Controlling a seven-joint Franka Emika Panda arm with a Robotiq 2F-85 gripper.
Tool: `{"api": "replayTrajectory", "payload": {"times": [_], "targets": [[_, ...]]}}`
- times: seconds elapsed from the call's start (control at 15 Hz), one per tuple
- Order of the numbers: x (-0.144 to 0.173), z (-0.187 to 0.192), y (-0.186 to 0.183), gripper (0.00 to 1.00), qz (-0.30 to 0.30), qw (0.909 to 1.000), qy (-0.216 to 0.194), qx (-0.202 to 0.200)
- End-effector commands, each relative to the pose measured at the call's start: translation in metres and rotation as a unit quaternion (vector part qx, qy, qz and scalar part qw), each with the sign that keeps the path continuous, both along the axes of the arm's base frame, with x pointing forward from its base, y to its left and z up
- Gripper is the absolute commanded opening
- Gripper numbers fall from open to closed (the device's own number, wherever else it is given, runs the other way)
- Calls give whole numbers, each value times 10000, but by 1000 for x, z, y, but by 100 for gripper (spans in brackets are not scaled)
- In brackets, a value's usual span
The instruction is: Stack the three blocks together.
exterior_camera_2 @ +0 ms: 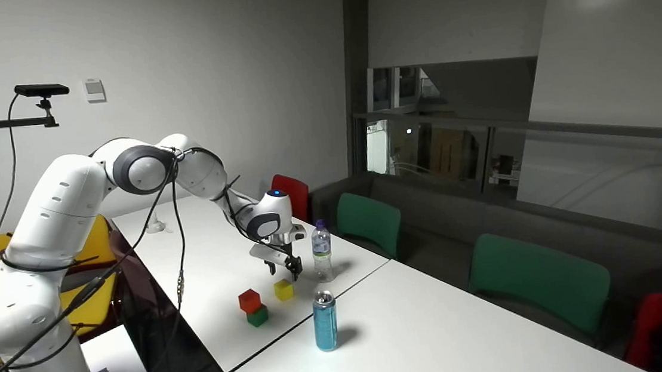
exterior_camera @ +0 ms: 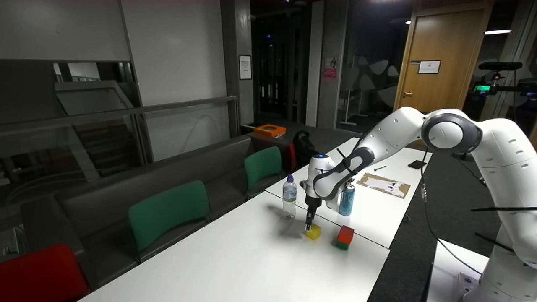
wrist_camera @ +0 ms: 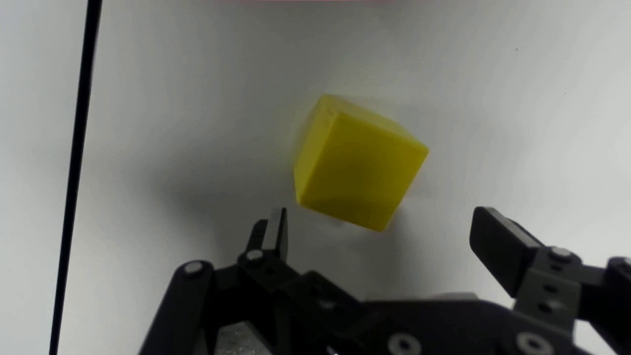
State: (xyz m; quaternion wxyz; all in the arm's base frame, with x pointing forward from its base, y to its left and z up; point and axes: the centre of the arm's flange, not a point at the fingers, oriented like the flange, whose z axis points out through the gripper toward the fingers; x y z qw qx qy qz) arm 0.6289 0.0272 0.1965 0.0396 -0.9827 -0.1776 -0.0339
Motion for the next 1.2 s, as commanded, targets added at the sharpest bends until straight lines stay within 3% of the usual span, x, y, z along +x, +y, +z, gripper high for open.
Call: {"api": "replayTrajectory", "payload": {"times": [0.0,0.47,1.13], "targets": [[0,2,-4,100,-70,9999,152,23],[2,-6,-7,100,-193,9994,264,80],[1,-7,-15,100,-919,9946,305,360]]}}
